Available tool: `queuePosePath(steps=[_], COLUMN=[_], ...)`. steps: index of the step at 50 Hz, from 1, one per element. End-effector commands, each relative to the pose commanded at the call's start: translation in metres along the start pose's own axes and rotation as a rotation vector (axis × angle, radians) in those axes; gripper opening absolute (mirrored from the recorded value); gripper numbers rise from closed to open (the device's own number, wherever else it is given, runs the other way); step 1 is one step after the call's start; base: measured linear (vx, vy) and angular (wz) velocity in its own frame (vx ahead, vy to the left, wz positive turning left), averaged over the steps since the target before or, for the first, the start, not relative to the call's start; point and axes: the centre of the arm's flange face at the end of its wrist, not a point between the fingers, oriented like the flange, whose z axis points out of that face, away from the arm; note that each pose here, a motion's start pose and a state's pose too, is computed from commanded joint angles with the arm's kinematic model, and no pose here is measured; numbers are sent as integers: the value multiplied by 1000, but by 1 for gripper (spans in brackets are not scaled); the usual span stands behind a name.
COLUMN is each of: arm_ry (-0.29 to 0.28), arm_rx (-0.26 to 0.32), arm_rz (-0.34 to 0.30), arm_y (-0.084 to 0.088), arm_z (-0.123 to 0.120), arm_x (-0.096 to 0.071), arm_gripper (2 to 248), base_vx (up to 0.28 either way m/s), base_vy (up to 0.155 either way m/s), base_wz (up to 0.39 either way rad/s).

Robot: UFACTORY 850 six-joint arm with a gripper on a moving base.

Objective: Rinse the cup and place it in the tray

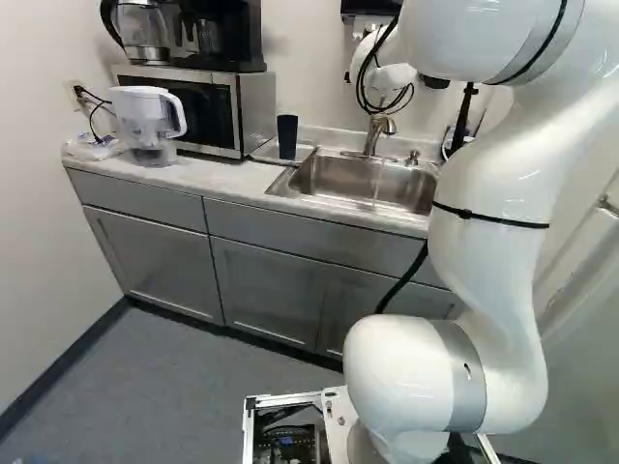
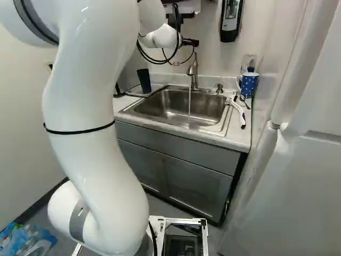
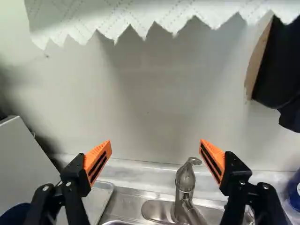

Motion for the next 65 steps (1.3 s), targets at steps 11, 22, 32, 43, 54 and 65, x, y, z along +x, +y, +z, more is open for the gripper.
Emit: queuePosePath(steps=[11,22,32,43,54,65], arm_ry=[4,-8,-27,-49,-71,-95], arm_rx=[-1,-2,-3,-5,-6,-5], arm_rz=[0,0,0,0,0,0], arm_y=[1,1,1,1,1,-1], arm_z=[10,14,14,14,14,12], arm_x=[0,-1,-3,-5,-7,-9], arm_gripper=[247,247,247,247,247,247], base_vx=[0,0,0,0,0,0], base_vy=[0,0,0,0,0,0], base_wz=[0,0,0,0,0,0])
